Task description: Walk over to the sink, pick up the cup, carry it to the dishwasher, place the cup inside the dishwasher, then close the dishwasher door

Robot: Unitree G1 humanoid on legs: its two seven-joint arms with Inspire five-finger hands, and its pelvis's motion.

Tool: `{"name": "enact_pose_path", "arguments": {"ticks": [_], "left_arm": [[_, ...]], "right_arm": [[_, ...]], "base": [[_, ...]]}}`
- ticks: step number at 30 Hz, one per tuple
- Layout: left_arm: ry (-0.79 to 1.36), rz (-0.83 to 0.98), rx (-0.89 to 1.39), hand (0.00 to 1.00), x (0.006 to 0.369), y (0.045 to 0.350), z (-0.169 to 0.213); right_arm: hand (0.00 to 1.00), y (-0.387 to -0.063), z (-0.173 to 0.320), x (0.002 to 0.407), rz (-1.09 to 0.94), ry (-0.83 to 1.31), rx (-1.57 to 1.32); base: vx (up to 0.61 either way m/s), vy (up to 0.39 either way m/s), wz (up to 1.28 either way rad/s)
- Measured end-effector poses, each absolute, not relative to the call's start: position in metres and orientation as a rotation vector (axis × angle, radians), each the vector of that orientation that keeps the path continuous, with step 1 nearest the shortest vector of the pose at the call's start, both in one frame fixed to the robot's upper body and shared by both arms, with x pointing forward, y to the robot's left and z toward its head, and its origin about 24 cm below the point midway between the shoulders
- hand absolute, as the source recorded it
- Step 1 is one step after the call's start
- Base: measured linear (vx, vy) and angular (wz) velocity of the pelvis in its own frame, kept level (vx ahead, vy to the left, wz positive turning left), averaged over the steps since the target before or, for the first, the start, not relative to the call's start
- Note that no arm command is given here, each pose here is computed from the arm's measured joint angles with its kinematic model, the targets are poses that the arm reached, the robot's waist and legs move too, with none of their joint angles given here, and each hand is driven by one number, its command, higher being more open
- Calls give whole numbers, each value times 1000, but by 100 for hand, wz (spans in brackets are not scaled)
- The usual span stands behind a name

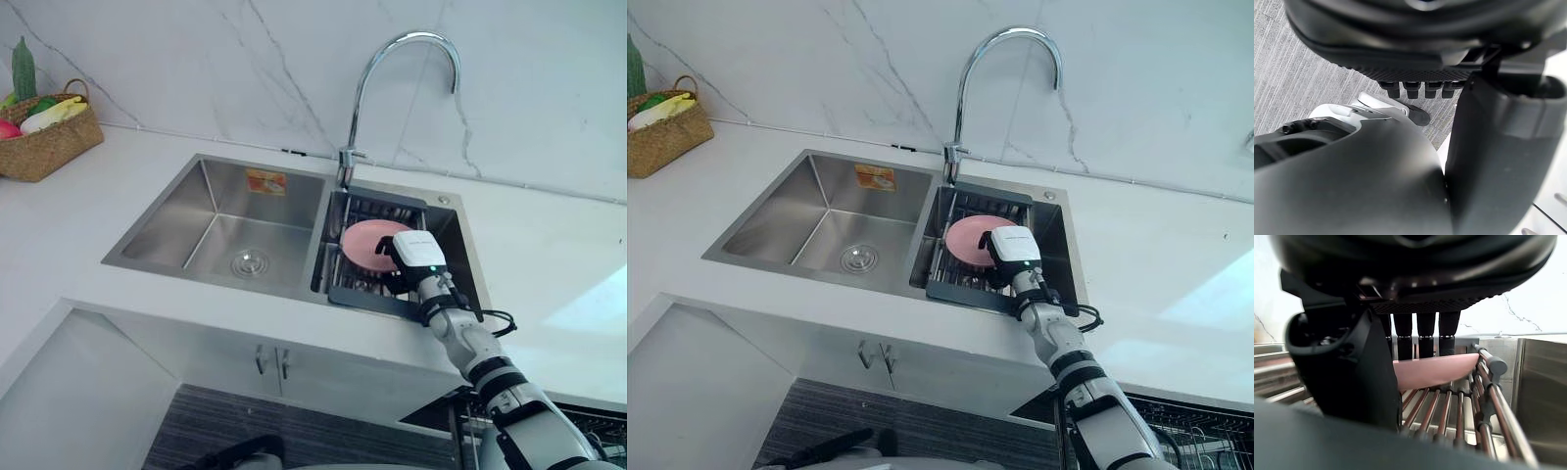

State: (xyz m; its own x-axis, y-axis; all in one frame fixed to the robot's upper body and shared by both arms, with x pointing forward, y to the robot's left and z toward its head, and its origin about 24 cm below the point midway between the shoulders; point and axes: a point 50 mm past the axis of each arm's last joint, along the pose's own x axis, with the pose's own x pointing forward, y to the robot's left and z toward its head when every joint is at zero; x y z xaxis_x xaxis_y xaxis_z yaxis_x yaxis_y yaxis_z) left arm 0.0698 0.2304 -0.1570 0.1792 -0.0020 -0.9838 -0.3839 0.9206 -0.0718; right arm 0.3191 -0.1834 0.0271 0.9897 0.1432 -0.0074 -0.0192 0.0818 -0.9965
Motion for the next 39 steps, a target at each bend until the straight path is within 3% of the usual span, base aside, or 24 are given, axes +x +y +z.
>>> {"name": "enact_pose_path", "arguments": {"ticks": [25, 33, 39], "left_arm": [[1379, 272, -344, 100, 71, 228, -158], [1368, 266, -349, 100, 65, 226, -160], [1364, 267, -345, 100, 61, 224, -161]], "right_arm": [[0, -187, 48, 321, 102, -331, -1563], [0, -192, 120, 310, -67, -684, -1537], [0, -216, 158, 290, -278, -760, -1463]], "base": [[0, 0, -1], [8, -2, -8], [7, -4, -22]]}}
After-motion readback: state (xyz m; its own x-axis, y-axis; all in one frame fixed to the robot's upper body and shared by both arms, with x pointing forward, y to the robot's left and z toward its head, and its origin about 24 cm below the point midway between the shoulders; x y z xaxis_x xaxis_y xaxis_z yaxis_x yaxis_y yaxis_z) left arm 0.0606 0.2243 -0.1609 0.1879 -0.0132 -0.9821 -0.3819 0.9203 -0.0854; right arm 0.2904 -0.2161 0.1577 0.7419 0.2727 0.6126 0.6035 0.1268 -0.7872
